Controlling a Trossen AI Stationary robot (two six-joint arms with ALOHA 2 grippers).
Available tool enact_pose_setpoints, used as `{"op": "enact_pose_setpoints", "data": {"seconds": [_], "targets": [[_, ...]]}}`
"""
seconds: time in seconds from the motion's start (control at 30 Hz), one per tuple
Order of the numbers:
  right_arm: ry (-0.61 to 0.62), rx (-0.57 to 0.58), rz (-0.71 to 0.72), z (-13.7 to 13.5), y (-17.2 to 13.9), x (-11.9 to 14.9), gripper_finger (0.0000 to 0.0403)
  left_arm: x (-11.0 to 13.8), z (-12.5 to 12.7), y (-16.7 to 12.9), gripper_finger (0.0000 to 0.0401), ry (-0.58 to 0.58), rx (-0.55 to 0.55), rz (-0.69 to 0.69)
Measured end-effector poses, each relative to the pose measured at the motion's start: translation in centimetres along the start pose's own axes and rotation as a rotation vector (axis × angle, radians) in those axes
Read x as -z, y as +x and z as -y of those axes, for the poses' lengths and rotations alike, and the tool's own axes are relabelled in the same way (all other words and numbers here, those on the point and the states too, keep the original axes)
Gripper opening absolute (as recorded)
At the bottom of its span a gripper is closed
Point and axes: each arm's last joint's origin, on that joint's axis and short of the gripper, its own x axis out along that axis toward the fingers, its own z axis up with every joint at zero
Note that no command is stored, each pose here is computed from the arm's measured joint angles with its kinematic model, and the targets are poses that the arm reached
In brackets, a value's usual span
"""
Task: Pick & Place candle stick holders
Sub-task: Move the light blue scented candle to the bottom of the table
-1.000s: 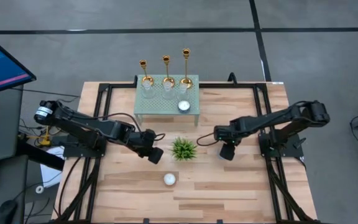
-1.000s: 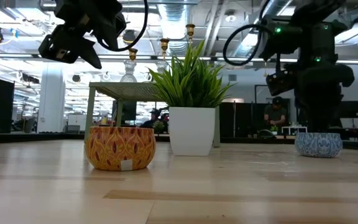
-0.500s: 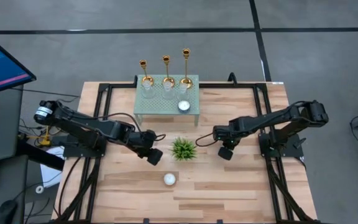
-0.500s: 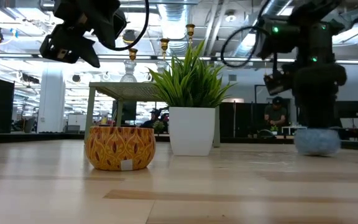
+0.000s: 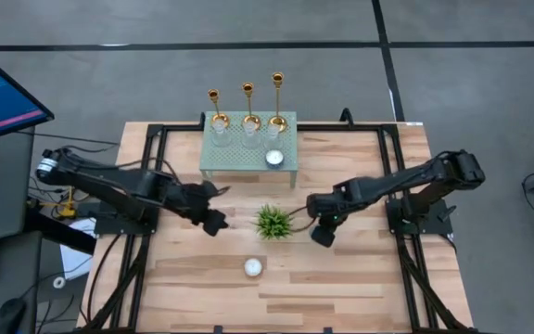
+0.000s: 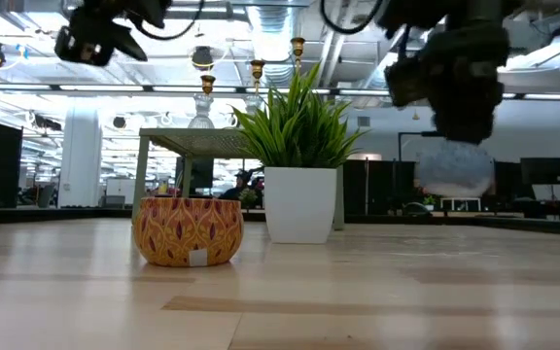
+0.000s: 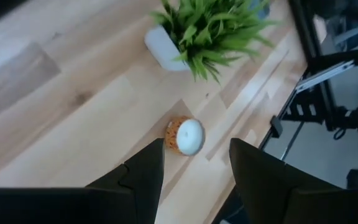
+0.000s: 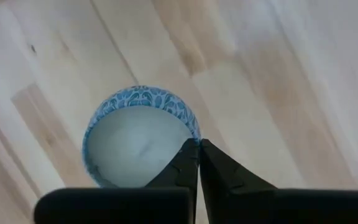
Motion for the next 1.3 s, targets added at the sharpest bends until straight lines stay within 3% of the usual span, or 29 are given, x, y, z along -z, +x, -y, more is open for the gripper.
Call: {"op": "enact_pose_setpoints", "data": {"seconds": [0.37,0.7,0.87,1.13,1.3], "targets": [[0.053,-0.016,-0.052,-7.5,2.3,-1.1,0.0,0.7,-2.1,-4.2,0.0182,0.033,0.103,0.089],[-0.024,-0.047,-0.067,-13.5,5.2,-2.4,0.0,1.2,-3.1,-4.4,0.0182,0.026,0.116,0.072],[-0.096,-0.047,-0.078,-14.7,6.2,-2.2,0.0,1.1,-3.1,-4.1,0.0182,0.024,0.096,0.081],[-0.095,-0.061,-0.063,-15.1,6.8,-2.3,0.0001,1.1,-3.0,-3.9,0.0182,0.025,0.088,0.079],[-0.056,-0.076,-0.03,-15.3,6.6,-2.5,0.0037,1.1,-3.0,-3.9,0.0182,0.022,0.082,0.09]]}}
